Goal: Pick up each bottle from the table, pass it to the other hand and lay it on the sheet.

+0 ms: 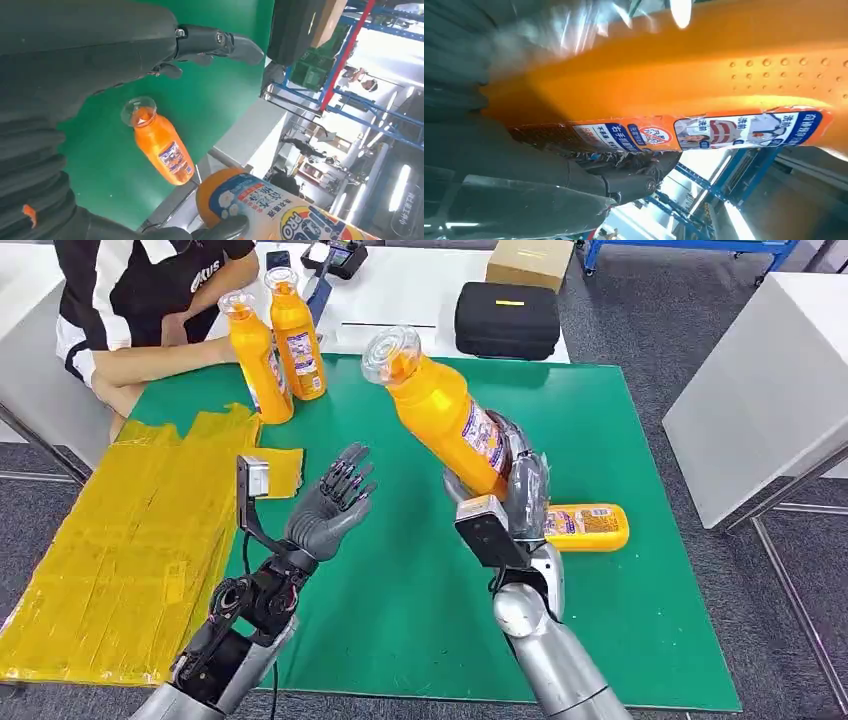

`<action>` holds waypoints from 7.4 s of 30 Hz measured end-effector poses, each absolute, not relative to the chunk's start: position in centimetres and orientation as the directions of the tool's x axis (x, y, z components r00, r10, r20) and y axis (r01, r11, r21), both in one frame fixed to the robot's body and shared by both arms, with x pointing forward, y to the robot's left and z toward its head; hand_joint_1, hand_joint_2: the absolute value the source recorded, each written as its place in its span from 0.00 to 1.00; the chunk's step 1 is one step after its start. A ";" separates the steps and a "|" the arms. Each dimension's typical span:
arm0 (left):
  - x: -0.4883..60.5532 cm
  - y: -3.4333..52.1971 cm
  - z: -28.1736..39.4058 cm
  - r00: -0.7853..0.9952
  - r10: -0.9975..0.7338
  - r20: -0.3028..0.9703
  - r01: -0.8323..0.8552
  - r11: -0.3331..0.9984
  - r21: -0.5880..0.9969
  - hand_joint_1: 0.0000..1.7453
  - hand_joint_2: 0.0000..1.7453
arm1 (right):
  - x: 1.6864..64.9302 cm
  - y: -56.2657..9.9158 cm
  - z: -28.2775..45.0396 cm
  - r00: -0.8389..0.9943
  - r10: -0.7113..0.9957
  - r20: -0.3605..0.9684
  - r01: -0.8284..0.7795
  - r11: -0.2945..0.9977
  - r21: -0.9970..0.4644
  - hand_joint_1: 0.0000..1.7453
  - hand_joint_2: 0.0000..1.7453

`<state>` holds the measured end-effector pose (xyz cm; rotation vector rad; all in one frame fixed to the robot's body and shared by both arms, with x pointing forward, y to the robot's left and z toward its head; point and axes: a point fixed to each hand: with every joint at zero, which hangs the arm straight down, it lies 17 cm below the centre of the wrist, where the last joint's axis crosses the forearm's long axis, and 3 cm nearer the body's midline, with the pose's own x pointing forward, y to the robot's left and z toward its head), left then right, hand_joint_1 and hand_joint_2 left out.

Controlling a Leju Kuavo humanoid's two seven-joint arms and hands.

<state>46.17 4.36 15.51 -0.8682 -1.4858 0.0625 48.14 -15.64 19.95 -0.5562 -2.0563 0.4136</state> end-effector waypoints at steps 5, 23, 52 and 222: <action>46.2 4.8 15.2 0.134 0.531 0.837 0.454 0.718 -0.528 0.00 1.00 | 48.5 -15.5 19.0 -0.425 0.558 0.713 0.197 0.826 -0.528 1.00 1.00; 46.4 4.9 15.6 0.139 0.547 0.826 0.456 0.705 -0.544 0.00 1.00 | 49.1 -7.4 7.1 -0.247 0.651 0.717 -0.298 0.653 -0.696 1.00 1.00; 47.7 5.3 14.5 0.123 0.567 0.815 0.410 0.719 -0.562 1.00 1.00 | 44.8 -2.1 7.6 -0.402 0.446 0.800 -0.486 0.637 -0.599 1.00 1.00; 43.1 9.5 21.9 -0.307 0.467 0.829 0.609 0.766 -0.206 0.00 1.00 | 49.0 -39.0 -4.8 0.053 0.985 0.163 -0.499 0.168 -0.850 1.00 1.00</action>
